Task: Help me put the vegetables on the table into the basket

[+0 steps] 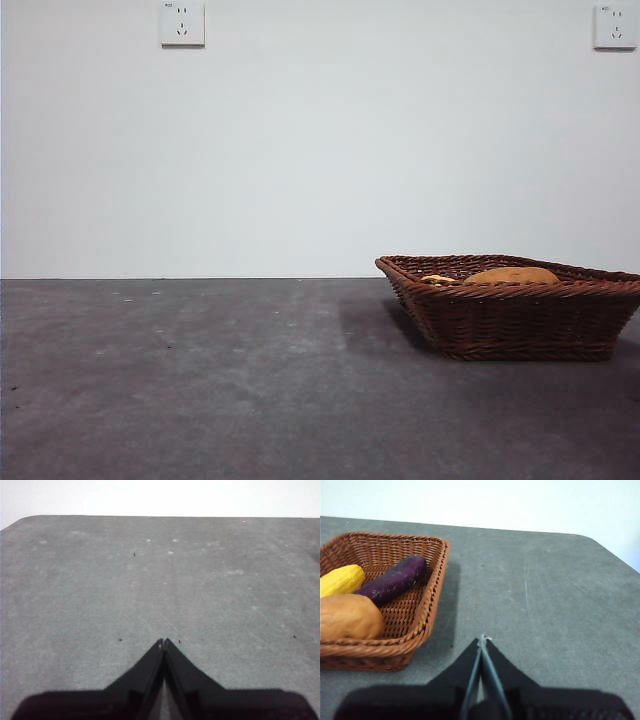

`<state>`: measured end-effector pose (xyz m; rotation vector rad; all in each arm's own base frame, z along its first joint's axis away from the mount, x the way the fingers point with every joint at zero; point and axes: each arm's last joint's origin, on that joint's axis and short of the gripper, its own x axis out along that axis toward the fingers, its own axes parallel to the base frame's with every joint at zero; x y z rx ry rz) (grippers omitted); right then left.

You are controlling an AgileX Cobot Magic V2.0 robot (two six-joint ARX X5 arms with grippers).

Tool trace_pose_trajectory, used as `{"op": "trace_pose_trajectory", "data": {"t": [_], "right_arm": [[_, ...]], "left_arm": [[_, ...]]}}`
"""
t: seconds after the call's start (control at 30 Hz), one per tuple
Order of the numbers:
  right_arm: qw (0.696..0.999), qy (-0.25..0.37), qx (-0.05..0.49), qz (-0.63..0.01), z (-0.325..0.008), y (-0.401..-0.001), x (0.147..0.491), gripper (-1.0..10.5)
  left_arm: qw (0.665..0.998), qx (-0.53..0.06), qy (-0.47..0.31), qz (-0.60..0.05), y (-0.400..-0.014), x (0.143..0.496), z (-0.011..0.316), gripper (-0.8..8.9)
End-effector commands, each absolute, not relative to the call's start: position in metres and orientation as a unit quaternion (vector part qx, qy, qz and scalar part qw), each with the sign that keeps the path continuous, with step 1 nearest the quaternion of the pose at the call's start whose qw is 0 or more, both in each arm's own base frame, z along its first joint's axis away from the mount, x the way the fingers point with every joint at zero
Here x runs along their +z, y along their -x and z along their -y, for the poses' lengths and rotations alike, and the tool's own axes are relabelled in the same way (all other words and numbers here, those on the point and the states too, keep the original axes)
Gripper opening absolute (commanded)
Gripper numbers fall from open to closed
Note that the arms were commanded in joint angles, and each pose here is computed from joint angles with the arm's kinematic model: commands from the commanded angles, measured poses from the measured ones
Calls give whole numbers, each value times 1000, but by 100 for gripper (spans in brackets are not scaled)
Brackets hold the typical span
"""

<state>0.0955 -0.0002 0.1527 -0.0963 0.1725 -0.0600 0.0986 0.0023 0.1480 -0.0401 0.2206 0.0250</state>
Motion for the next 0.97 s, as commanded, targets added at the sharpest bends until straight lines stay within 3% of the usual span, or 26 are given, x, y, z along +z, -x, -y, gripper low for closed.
{"op": "trace_pose_trajectory", "data": {"t": [0.03,0.97], "right_arm": [[995,35,-31,-89,0,-96,150,1],[994,33,-32,-96,0,-95,151,1]], "left_arm": [[993,13,16,-113,-99,145,-3,-1],[993,13,16,-113,-99,145,-3,-1]]}}
